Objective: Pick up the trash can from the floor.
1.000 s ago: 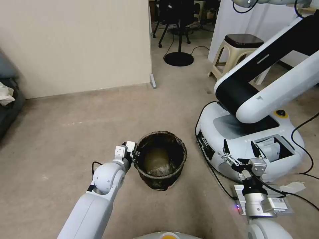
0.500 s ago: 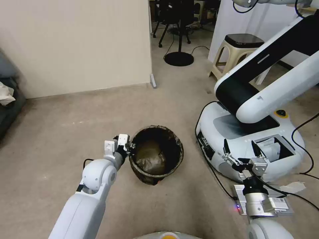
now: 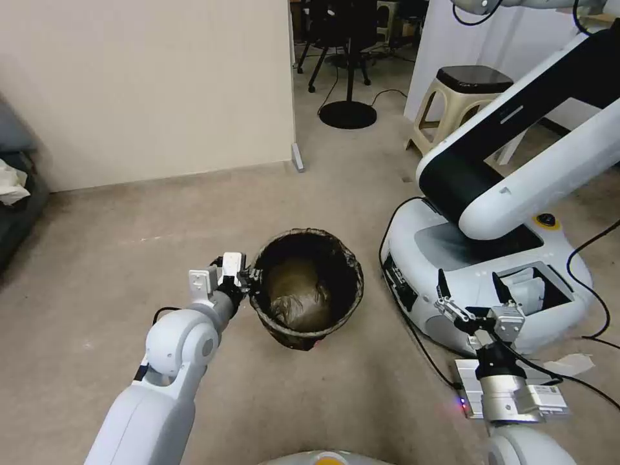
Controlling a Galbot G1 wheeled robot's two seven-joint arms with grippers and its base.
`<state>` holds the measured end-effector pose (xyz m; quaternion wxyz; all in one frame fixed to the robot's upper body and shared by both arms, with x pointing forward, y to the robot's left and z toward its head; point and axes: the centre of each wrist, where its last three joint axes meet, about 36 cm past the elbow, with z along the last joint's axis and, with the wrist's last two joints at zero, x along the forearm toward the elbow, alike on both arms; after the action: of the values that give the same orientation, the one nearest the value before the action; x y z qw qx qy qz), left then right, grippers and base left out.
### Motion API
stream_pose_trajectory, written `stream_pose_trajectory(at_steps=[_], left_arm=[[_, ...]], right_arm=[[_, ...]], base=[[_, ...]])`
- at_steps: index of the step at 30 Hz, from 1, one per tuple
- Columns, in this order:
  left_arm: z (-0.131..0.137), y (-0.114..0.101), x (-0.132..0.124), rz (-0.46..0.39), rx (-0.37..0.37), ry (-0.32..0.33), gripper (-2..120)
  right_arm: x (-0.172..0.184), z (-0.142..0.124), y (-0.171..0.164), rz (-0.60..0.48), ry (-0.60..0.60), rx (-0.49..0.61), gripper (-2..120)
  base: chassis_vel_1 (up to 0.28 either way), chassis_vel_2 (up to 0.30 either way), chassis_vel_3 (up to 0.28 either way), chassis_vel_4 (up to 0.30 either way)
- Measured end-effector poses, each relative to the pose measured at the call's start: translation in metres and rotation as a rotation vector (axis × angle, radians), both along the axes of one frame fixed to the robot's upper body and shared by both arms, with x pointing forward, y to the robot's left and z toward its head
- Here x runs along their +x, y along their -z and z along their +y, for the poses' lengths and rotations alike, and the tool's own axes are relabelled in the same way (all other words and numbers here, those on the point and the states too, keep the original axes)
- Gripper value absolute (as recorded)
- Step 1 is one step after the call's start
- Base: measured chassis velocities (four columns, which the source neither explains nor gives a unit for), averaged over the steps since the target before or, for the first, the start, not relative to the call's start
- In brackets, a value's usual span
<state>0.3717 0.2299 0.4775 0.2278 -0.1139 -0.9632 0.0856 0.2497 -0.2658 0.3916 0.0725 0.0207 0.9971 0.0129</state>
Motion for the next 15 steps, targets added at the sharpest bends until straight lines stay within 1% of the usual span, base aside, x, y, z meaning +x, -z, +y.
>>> stream_pose_trajectory(at_steps=[4,9,15], left_arm=[[0.001,-0.012,-0.009,-0.017,-0.039,-0.012,3],[0.001,-0.021,-0.016,-0.026,-0.065,-0.033,3],[0.002,-0.023,-0.019,-0.028,-0.066,-0.038,3]], right_arm=[[0.000,0.000,0.000,0.000,-0.001,0.000,100],[0.000,-0.001,-0.001,-0.002,-0.003,0.000,100],[0.001,-0.001,-0.002,-0.003,-0.004,0.000,100]], base=[[0.000,0.000,0.000,0.000],[0.000,0.000,0.000,0.000],[0.000,0.000,0.000,0.000]])
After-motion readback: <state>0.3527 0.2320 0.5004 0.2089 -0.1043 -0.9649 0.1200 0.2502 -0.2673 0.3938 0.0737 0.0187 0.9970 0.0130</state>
